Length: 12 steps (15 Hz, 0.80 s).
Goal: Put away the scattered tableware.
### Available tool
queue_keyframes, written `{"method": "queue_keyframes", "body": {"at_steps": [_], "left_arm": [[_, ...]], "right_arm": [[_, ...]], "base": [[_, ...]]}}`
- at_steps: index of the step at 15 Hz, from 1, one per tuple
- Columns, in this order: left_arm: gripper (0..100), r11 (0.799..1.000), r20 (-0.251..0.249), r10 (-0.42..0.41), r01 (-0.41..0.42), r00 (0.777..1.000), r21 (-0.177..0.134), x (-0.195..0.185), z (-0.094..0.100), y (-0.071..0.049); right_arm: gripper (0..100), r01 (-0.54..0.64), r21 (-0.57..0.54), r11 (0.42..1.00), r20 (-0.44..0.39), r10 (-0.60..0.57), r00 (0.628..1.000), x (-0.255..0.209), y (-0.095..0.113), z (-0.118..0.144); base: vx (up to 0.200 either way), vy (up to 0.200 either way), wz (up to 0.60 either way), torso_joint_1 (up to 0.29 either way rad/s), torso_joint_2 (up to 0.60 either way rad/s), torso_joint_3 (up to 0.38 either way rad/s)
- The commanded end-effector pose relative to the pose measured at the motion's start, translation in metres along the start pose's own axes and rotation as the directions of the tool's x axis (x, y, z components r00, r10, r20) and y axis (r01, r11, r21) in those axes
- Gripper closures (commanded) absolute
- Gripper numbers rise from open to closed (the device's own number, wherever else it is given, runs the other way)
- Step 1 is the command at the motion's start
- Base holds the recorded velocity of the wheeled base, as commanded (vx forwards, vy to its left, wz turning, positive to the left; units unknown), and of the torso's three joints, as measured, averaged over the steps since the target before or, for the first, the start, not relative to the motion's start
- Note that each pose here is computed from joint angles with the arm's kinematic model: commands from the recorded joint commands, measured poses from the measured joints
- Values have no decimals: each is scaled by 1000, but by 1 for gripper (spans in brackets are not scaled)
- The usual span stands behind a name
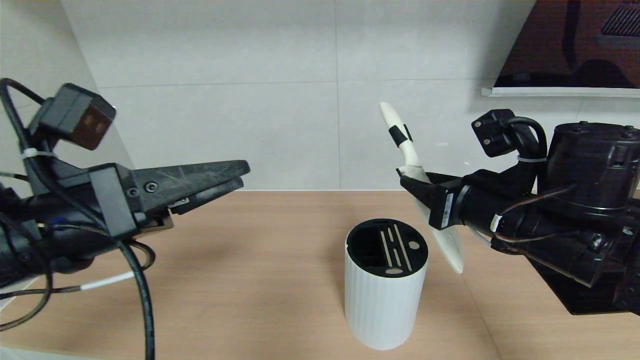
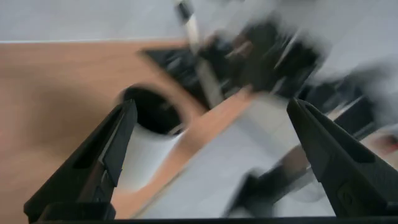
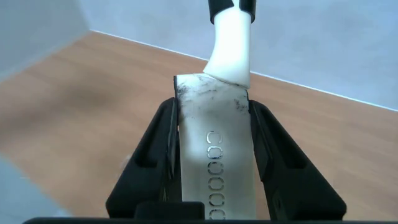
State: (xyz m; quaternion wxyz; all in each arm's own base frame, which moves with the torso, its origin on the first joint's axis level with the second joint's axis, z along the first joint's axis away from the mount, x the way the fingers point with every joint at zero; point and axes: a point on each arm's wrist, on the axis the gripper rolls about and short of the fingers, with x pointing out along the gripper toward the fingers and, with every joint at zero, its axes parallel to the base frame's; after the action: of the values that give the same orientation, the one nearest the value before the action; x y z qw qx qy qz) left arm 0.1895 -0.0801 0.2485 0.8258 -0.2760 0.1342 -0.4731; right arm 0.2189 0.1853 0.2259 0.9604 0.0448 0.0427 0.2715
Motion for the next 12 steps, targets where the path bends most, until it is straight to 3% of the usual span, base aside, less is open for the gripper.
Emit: {"method": "queue_keyframes", "body": {"at_steps": [1,2,4,5,12], "left_arm": [[0,998,-63,18,-22,998,-67,28,-22,22],[0,997,-48,44,-47,998,-68,36,-25,24],[0,990,48,131,-129,990,-52,61,-29,26],[0,991,72,130,-127,989,-46,67,-32,24],[0,998,92,57,-55,994,-20,74,-37,13]], "right_arm": [[100,-91,24,996,8,91,996,-8,24,2],[100,-117,24,993,7,117,993,-10,32,1],[100,-180,19,983,-13,180,984,-16,50,-4],[100,-188,16,982,-34,188,982,-15,53,-10],[100,-223,31,974,-84,225,971,-8,67,-26]], "base": [[0,0,0,0,0,0],[0,0,0,0,0,0],[0,0,0,0,0,0],[0,0,0,0,0,0],[0,0,0,0,0,0]]}}
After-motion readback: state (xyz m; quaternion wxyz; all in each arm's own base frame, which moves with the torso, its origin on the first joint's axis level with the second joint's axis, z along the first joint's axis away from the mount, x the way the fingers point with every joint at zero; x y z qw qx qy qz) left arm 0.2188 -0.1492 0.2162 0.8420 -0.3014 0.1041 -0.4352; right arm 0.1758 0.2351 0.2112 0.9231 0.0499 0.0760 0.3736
